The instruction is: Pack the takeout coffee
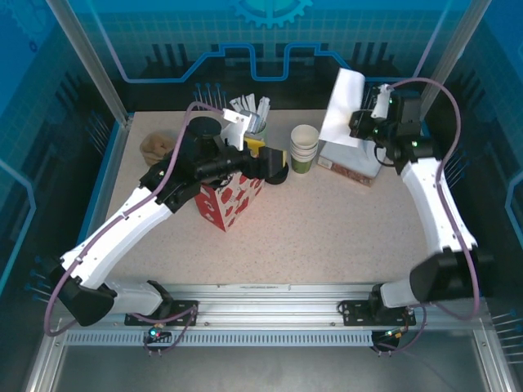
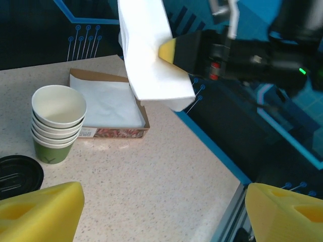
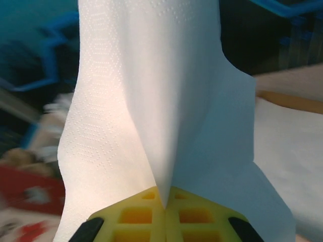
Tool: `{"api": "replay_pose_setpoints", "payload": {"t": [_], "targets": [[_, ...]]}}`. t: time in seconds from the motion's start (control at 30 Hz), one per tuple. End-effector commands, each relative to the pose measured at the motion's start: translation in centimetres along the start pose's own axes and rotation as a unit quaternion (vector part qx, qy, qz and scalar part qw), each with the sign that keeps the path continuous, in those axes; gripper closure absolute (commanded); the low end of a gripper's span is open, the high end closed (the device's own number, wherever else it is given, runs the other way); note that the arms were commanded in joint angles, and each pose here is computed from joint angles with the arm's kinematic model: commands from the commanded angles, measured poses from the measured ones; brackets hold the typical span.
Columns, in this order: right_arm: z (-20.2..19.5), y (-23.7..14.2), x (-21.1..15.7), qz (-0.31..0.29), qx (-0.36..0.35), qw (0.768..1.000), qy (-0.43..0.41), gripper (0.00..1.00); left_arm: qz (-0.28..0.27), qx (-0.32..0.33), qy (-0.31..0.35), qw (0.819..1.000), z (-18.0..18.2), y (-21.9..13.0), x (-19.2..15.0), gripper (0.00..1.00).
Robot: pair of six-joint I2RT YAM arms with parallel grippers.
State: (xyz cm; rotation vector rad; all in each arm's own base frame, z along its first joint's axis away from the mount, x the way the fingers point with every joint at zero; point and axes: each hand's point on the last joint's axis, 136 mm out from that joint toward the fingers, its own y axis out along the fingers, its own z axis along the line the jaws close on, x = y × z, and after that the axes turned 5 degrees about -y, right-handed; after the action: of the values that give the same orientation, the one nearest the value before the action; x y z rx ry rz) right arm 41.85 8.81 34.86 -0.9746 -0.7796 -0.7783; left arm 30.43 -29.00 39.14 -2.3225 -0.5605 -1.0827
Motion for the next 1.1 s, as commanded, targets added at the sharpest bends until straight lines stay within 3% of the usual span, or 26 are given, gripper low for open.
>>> {"api": "replay_pose_setpoints", "payload": {"t": [0.0, 0.17, 0.3, 0.67, 0.77, 0.97, 1.07], "targets": [[7.9, -1.9, 1.1, -0.059, 0.134, 0.989, 0.005, 0.92, -0.024, -0.036, -0.042, 0.998, -1.6, 1.1, 2.5, 0.14], [13.9, -3.6, 0.1, -0.079, 0.219, 0.973, 0.012, 0.91, -0.031, -0.053, -0.09, 0.994, -1.3, 2.7, 4.8, 0.13], [15.5, -3.8, -0.6, -0.084, 0.242, 0.966, 0.022, 0.91, -0.035, -0.057, -0.099, 0.993, -1.1, 3.4, 5.6, 0.2], [17.2, -3.7, -1.7, -0.084, 0.267, 0.96, 0.034, 0.89, -0.073, -0.065, -0.089, 0.991, -0.3, 3.1, 8.0, 0.93], [17.2, -4.3, -1.7, -0.089, 0.263, 0.96, 0.023, 0.78, -0.065, -0.059, -0.028, 0.996, -0.9, 2.1, 8.5, 1.0], [16.0, -7.2, -1.9, -0.097, 0.226, 0.969, -0.034, 0.37, -0.062, -0.059, 0.127, 0.988, -3.1, -3.0, 9.9, 1.0], [15.1, -8.3, -2.6, -0.087, 0.201, 0.974, -0.065, 0.31, -0.065, -0.053, 0.194, 0.977, -4.1, -5.8, 10.7, 1.0]]}}
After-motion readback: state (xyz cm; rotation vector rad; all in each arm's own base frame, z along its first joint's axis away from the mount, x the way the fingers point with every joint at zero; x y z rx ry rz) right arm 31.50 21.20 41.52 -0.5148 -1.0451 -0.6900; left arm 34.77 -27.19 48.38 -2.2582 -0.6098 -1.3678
